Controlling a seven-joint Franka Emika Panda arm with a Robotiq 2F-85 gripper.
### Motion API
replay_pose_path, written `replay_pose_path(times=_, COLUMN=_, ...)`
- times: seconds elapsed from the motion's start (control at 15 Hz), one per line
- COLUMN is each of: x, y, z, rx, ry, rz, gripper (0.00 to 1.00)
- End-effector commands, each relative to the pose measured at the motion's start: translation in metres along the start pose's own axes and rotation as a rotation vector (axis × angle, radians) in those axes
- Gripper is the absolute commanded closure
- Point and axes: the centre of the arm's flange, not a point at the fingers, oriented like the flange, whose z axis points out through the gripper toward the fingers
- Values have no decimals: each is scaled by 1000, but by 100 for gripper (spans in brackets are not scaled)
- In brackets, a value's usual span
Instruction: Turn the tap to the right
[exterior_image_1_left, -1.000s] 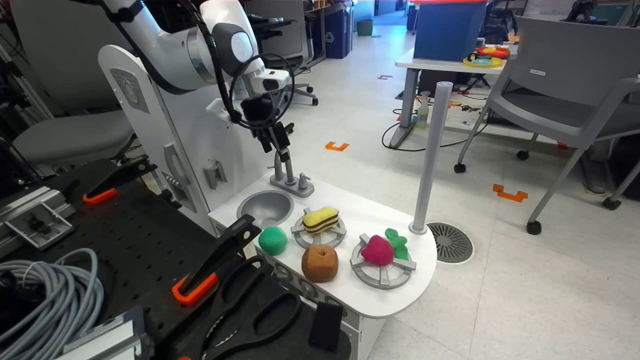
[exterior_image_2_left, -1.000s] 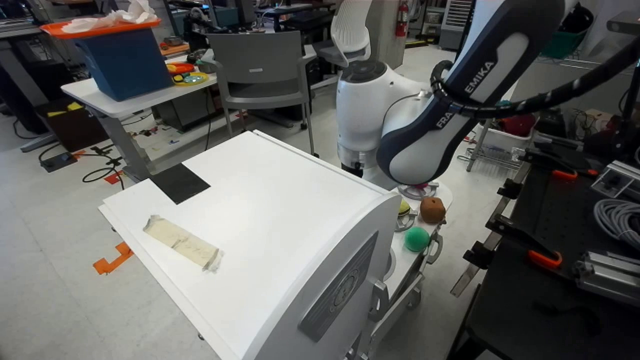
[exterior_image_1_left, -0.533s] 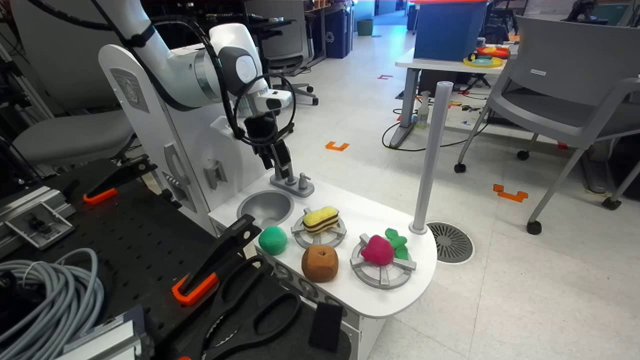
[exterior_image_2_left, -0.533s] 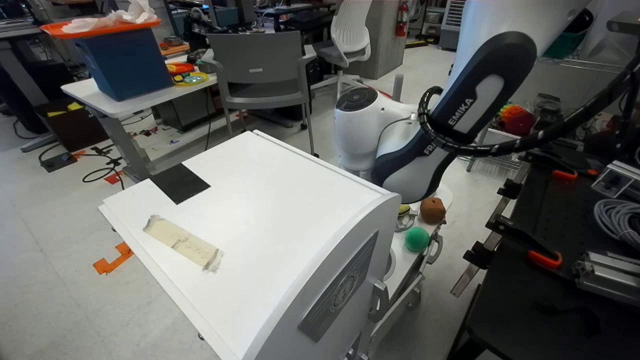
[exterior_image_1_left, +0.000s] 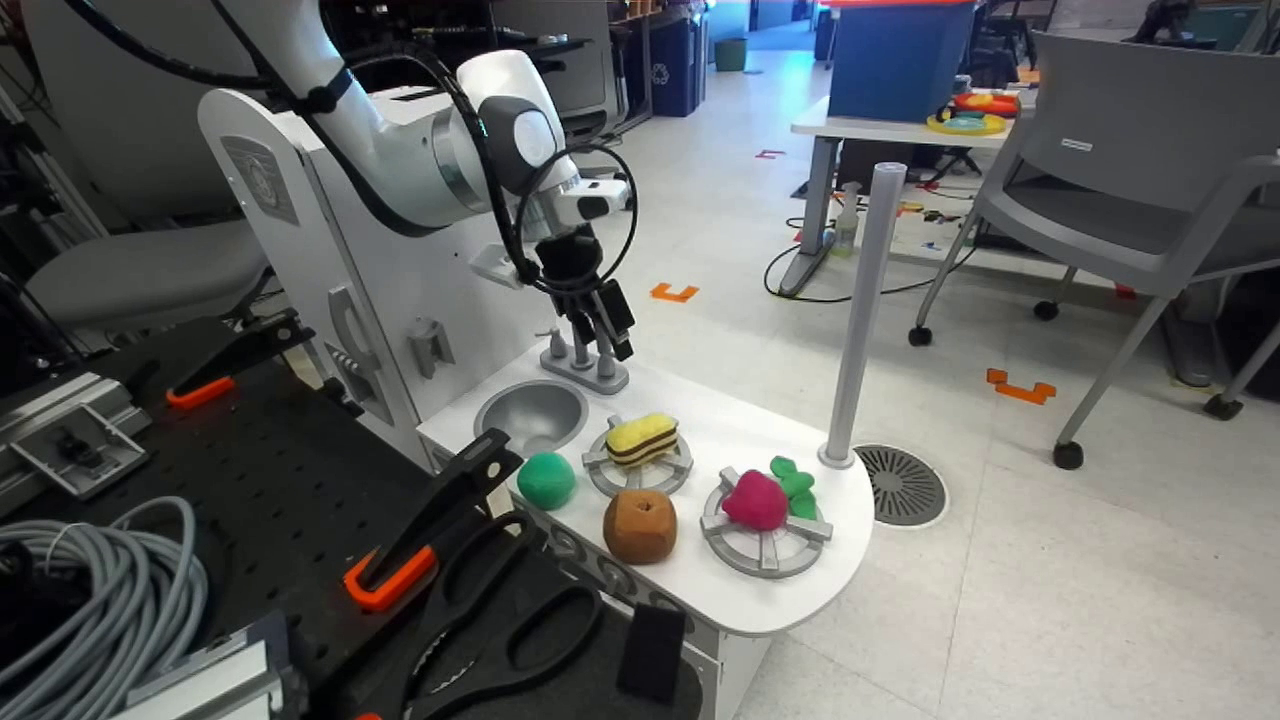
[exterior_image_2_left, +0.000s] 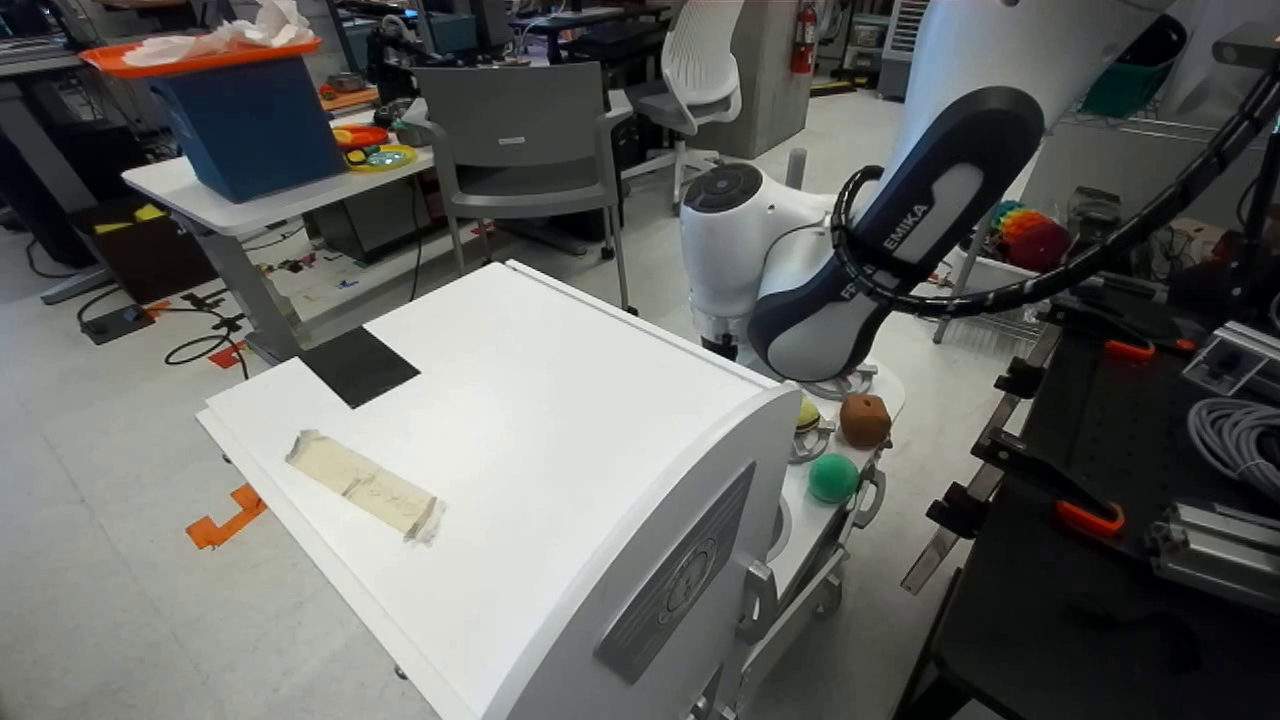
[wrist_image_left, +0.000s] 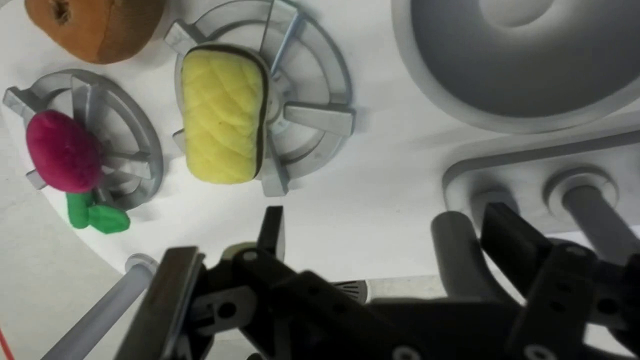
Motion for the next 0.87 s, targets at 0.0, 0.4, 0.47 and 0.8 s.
replay_pose_path(times=0.0, x=51, y=32, z=-3, rx=-54, ry=73, rz=65, gripper=0)
replay_pose_path(times=0.4, x=106, y=88, z=-57, rx=-69, ry=8, rz=166, gripper=0)
replay_pose_path(times=0.47, x=103, y=95, z=-66, rx=-61, ry=-46, rz=149, gripper=0)
replay_pose_path(times=0.8, x=103, y=104, z=-80, rx=-45, ry=-76, rz=117, gripper=0)
